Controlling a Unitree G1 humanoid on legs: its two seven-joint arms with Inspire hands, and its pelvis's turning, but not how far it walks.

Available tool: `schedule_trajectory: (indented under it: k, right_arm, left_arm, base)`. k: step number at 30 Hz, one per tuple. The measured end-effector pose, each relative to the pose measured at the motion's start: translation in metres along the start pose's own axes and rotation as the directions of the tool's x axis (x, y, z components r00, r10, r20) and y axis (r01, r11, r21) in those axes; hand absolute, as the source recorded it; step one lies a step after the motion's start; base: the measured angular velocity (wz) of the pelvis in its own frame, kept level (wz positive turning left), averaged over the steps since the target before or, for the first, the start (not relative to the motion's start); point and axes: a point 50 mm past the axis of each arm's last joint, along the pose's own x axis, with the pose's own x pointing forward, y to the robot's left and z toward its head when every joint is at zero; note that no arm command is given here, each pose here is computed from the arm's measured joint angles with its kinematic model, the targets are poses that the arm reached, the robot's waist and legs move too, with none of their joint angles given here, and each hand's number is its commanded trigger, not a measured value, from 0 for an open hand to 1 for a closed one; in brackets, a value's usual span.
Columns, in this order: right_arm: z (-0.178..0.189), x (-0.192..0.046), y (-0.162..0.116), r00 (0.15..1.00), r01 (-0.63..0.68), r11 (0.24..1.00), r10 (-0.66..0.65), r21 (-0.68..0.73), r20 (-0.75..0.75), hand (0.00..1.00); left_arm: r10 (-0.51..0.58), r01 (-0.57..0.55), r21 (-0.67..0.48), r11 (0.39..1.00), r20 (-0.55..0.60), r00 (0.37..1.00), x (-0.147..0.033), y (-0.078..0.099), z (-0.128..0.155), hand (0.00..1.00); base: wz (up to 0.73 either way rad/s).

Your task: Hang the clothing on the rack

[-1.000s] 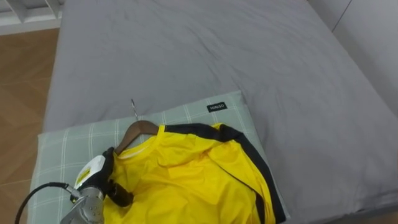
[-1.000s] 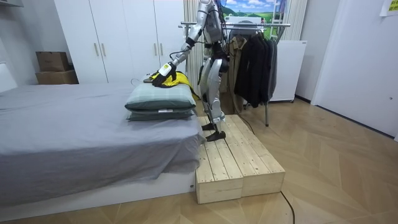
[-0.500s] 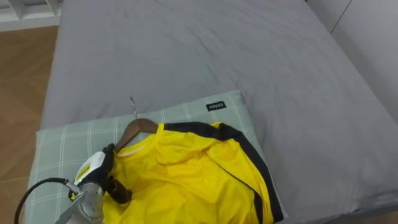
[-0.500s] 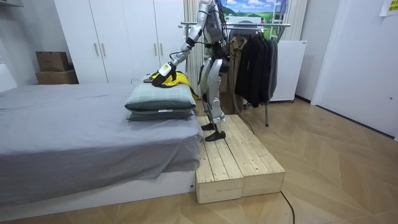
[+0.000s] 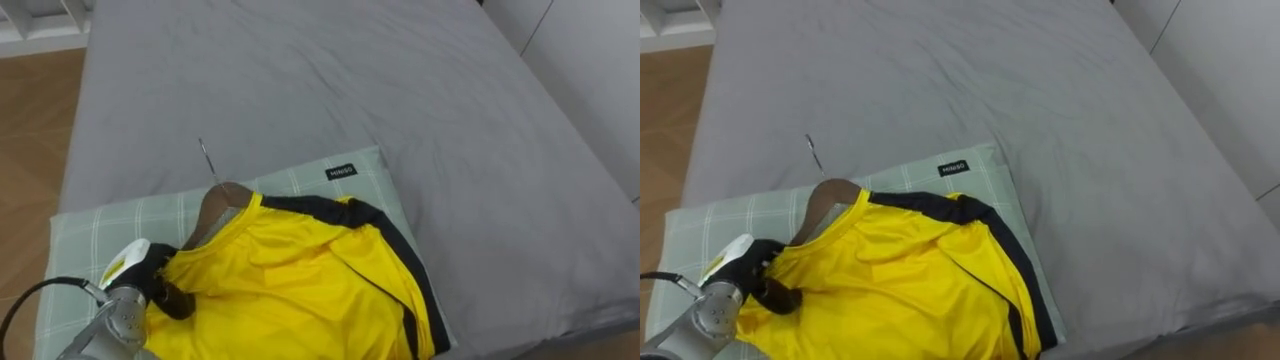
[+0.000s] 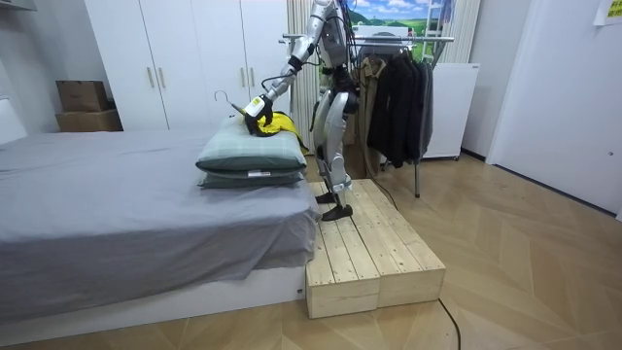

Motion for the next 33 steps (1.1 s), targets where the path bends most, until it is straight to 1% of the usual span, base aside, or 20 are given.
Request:
schedule_trajectory:
  k: [4,6,8,11,27,33]
  right_arm:
    - [-0.0003,0.0000,0.0000,1.000,0.000,1.000,0.000,0.001,-0.001,0.00]
    - [0.0000,0.0000,0.0002,1.000,-0.001,1.000,0.001,0.001,0.000,0.00]
    - [0.0002,0.0001,0.0004,1.000,-0.003,1.000,0.003,0.001,0.001,0.00]
    - [-0.0004,-0.0001,0.0001,1.000,-0.003,1.000,0.003,0.001,0.000,0.00]
    - [-0.0017,-0.0001,0.0003,1.000,-0.003,1.000,0.003,-0.006,-0.003,0.00]
    - [-0.0033,-0.0012,-0.0032,1.000,0.003,1.000,-0.003,-0.019,-0.005,0.00]
  left_arm:
    - [-0.015,0.015,0.002,1.000,0.006,1.000,-0.0001,-0.0029,0.0020,1.00]
    - [-0.016,0.016,-0.030,0.999,0.003,1.000,-0.0002,-0.0040,0.0027,1.00]
    - [-0.018,0.018,-0.033,0.999,0.002,1.000,-0.0002,-0.0043,0.0027,1.00]
    - [-0.037,0.037,-0.021,0.999,-0.009,0.999,-0.0005,-0.0061,0.0011,1.00]
    - [-0.040,0.040,-0.014,0.999,-0.008,0.999,-0.0006,-0.0068,0.0014,1.00]
    - [-0.030,0.029,0.028,0.999,0.029,0.999,0.0002,-0.0043,0.0088,1.00]
  base:
    - [0.00]
    - [0.00]
    - [0.00]
    - [0.00]
    - [0.00]
    - [0.01]
